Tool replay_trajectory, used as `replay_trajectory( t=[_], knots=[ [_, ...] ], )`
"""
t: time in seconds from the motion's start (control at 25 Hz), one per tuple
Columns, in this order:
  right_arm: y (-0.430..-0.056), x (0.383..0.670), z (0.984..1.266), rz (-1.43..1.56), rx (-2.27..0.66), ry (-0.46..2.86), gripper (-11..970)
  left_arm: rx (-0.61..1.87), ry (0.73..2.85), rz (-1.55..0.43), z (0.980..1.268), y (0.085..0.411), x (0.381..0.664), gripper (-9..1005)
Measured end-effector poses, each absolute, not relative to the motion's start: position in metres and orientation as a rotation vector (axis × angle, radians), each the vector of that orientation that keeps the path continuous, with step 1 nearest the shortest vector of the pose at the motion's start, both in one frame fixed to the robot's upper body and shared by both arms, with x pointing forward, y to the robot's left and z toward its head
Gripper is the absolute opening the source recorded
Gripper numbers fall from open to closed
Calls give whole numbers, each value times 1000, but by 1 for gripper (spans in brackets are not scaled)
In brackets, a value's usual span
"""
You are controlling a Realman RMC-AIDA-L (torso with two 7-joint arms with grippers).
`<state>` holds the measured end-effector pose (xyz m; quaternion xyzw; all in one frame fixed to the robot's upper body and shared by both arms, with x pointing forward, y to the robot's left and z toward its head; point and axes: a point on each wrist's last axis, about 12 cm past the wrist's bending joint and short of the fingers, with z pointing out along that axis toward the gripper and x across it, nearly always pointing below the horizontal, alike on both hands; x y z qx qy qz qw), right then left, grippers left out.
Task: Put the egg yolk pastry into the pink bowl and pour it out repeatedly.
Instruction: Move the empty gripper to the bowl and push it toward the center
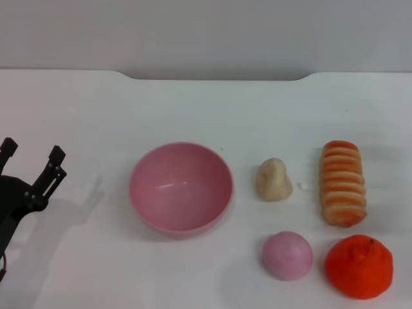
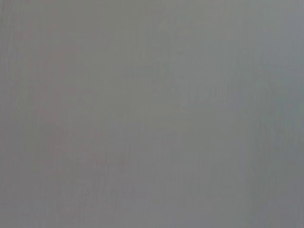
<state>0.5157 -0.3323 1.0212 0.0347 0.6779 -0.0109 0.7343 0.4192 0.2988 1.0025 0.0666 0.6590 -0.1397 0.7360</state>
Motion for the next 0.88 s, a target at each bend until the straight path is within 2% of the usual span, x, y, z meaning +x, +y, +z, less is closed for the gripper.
replay_trajectory(
  t=[0.88],
  knots=[
    [-332,516,1020,-24,79,1498,564,126,1450,-290,1003,301,422,829]
  ],
)
